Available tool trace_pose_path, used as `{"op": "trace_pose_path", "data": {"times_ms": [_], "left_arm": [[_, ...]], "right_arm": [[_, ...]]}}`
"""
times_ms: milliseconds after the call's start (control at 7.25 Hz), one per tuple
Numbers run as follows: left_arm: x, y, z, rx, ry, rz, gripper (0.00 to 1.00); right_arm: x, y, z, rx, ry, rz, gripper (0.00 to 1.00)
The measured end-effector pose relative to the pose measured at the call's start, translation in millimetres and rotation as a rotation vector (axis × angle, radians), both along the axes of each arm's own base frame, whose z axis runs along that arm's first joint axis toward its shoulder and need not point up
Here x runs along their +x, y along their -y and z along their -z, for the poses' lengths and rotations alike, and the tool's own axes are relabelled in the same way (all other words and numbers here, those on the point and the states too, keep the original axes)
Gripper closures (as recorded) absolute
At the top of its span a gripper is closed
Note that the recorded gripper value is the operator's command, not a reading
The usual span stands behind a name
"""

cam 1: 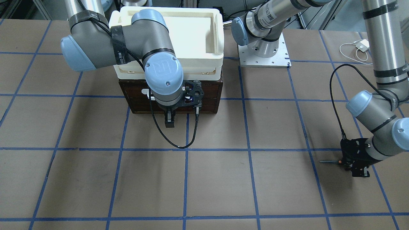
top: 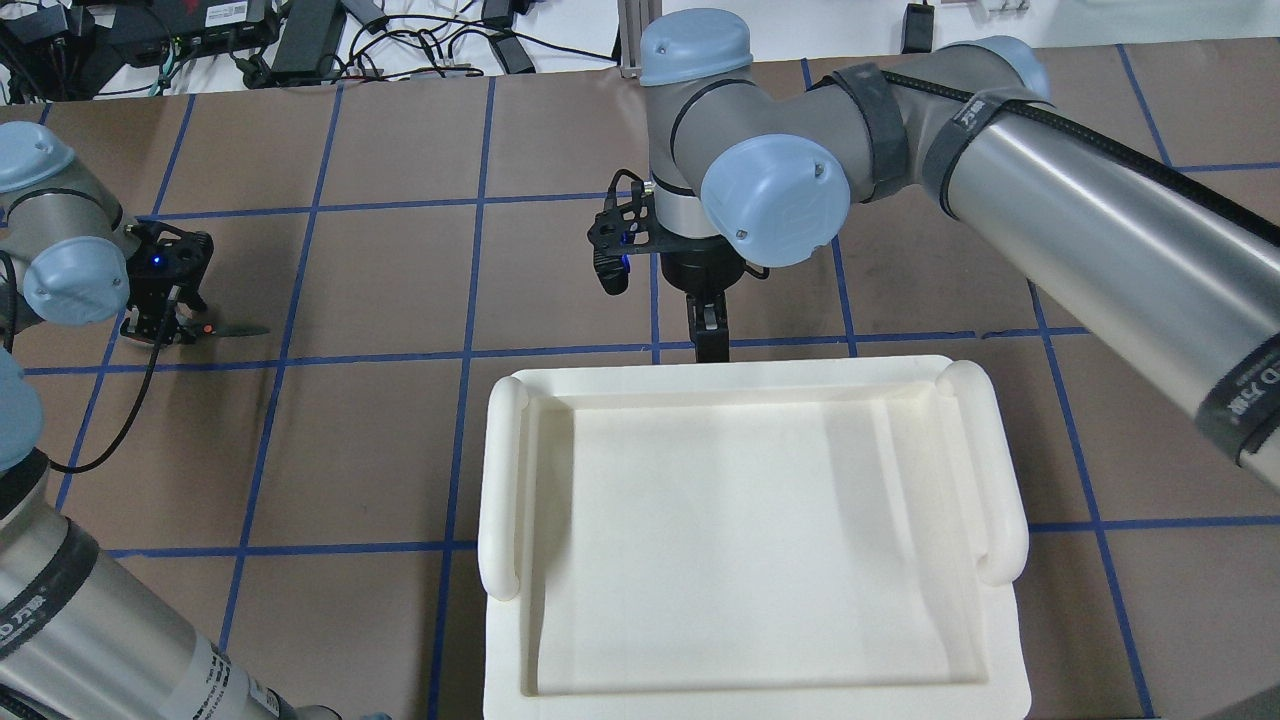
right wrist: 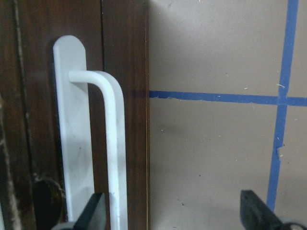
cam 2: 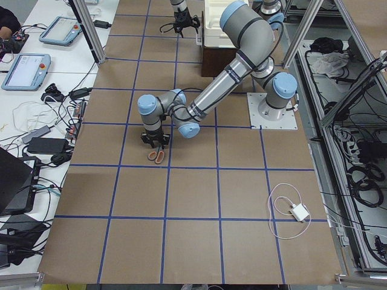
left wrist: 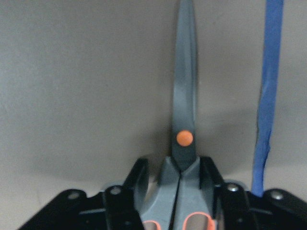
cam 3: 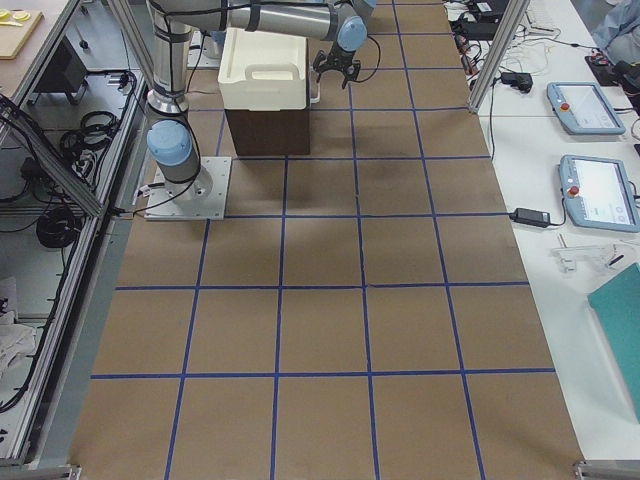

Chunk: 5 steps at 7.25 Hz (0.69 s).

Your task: Place scissors in drawer with both arms

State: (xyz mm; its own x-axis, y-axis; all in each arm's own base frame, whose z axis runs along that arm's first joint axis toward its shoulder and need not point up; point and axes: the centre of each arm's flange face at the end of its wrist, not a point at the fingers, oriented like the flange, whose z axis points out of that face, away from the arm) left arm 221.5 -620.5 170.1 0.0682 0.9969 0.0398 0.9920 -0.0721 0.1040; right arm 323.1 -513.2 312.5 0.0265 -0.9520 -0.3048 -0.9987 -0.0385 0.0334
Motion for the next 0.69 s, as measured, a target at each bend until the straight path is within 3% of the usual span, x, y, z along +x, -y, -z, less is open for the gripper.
{"op": "trace_pose_path", "data": {"times_ms": [690], "left_arm": [[-12,6,-30,-0.049,0.003,0.014,1.00]], "right_arm": [[-1,0,11,0.025,-0.016,-0.007,0.00]]}}
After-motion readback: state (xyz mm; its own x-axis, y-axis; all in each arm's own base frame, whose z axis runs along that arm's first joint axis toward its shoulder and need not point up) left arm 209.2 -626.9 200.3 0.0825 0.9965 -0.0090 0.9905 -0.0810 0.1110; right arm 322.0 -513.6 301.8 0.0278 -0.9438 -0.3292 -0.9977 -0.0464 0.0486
